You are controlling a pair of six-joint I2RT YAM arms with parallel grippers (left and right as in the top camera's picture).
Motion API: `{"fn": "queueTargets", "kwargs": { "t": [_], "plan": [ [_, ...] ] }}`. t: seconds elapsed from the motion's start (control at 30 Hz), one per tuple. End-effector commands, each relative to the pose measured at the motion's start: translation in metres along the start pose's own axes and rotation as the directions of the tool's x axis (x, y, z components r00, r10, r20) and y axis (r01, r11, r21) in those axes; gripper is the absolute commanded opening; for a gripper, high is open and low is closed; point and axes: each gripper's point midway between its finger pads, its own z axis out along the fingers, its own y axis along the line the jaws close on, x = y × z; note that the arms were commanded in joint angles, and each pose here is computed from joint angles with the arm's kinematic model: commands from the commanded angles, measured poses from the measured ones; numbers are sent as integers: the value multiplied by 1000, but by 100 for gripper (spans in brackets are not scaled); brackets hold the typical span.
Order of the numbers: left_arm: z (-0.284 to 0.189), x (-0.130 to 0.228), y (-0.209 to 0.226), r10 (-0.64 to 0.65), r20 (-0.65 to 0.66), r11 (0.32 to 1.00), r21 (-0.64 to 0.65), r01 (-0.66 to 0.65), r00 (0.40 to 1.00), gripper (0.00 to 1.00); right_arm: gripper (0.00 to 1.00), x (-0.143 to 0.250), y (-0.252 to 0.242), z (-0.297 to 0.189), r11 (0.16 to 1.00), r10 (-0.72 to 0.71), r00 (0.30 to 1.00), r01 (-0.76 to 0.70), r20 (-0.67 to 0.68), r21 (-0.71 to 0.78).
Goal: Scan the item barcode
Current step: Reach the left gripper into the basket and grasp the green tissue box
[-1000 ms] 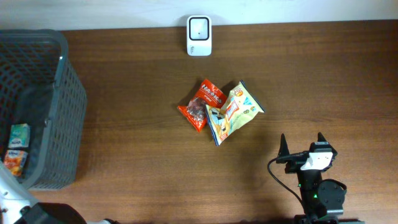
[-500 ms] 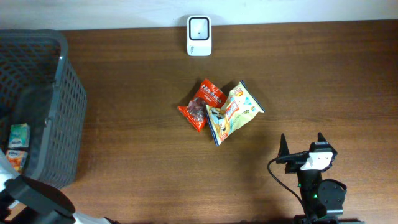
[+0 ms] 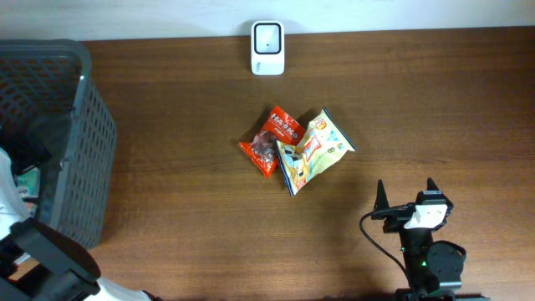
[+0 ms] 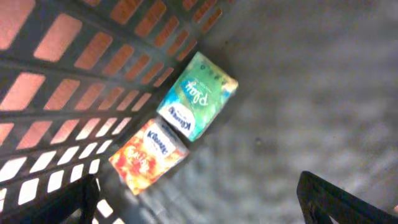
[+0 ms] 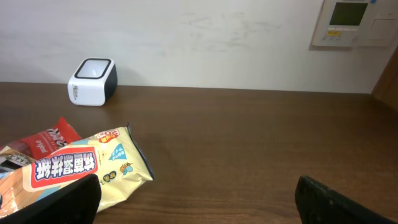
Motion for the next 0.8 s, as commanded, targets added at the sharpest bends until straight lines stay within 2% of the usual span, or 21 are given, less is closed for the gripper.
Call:
{"fn": "queueTargets", "kwargs": {
  "t": [0.0, 0.2, 0.3, 0.4, 0.77],
  "plan": [
    [2, 6, 4, -1, -20, 1000, -25, 1, 1000, 100, 99, 3, -3, 0, 1000, -2, 1000, 2, -5, 15],
    [1, 0, 3, 6, 1, 1000, -17, -6, 1000, 100, 99, 3, -3, 0, 1000, -2, 1000, 2, -5, 15],
    [1, -9, -9, 91, 43, 995, 45, -93, 995, 100, 99, 4, -3, 0, 1000, -2, 1000, 2, -5, 15],
    [0, -16, -15, 121, 77, 989, 77, -127, 990, 98, 98, 4, -3, 0, 1000, -2, 1000, 2, -5, 15],
    [12, -5, -11, 166, 26, 985, 37, -167, 986, 98, 99, 4, -3, 0, 1000, -2, 1000, 2, -5, 15]
  ]
}}
